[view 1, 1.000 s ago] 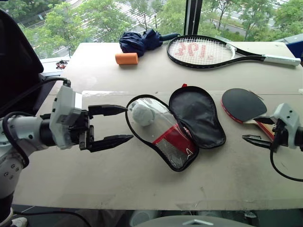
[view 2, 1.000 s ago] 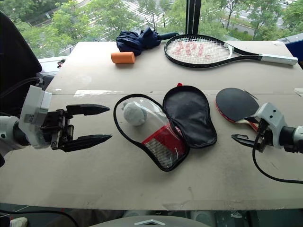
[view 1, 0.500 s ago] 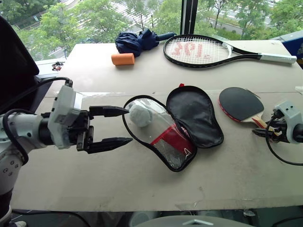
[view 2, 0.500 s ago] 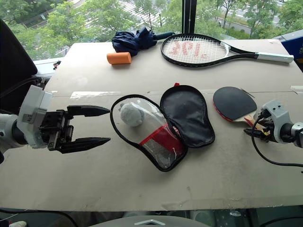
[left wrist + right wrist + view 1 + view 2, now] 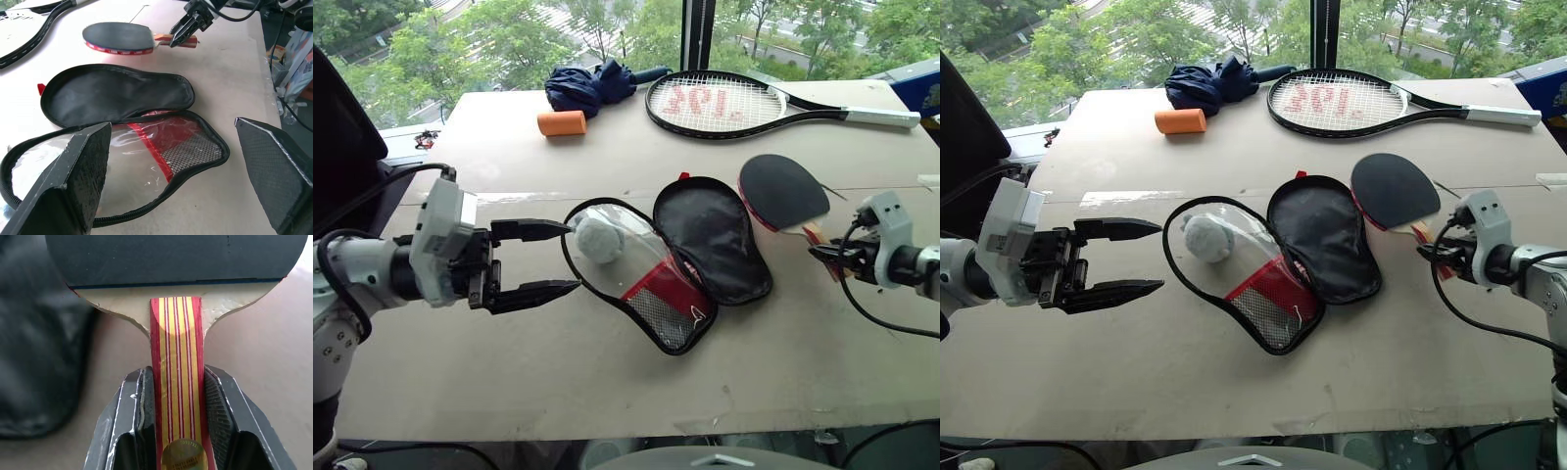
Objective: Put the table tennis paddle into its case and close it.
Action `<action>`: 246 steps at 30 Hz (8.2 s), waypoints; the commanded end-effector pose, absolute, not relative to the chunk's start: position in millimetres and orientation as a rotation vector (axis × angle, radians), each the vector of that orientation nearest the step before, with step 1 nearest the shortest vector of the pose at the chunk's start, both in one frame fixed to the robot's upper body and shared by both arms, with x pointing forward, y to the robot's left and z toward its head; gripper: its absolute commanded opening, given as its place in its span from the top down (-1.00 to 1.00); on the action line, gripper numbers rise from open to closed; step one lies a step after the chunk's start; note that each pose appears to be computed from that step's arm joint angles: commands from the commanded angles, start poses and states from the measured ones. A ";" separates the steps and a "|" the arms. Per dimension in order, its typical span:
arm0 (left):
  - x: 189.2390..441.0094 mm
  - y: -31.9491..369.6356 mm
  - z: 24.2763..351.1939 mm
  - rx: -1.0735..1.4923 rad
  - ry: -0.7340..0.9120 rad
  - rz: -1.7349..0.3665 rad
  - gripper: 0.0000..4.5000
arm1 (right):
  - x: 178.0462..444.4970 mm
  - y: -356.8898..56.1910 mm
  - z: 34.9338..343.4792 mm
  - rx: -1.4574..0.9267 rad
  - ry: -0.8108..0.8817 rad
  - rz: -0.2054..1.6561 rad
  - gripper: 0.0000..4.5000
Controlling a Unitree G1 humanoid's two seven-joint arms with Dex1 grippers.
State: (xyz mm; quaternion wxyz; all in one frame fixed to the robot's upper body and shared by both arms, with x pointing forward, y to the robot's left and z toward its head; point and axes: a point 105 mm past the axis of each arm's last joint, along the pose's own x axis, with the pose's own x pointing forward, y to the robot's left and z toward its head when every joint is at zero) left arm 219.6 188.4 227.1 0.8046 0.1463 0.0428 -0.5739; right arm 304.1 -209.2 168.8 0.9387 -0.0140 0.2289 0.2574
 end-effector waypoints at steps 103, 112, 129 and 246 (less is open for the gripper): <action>302.5 109.4 198.6 0.249 -0.137 -1.136 -0.84 | 287.4 -212.8 159.3 -0.065 0.080 0.829 -0.98; 252.6 157.2 233.7 0.272 -0.058 -1.202 -0.84 | 342.3 -192.7 126.7 0.004 0.338 0.812 -0.98; 244.7 162.3 245.3 0.342 -0.020 -1.155 -0.84 | 347.6 -156.0 103.5 0.072 0.530 0.896 0.70; 384.2 -138.4 206.1 0.489 -0.166 -1.132 0.96 | 238.5 -100.3 44.3 -0.323 0.584 0.976 0.08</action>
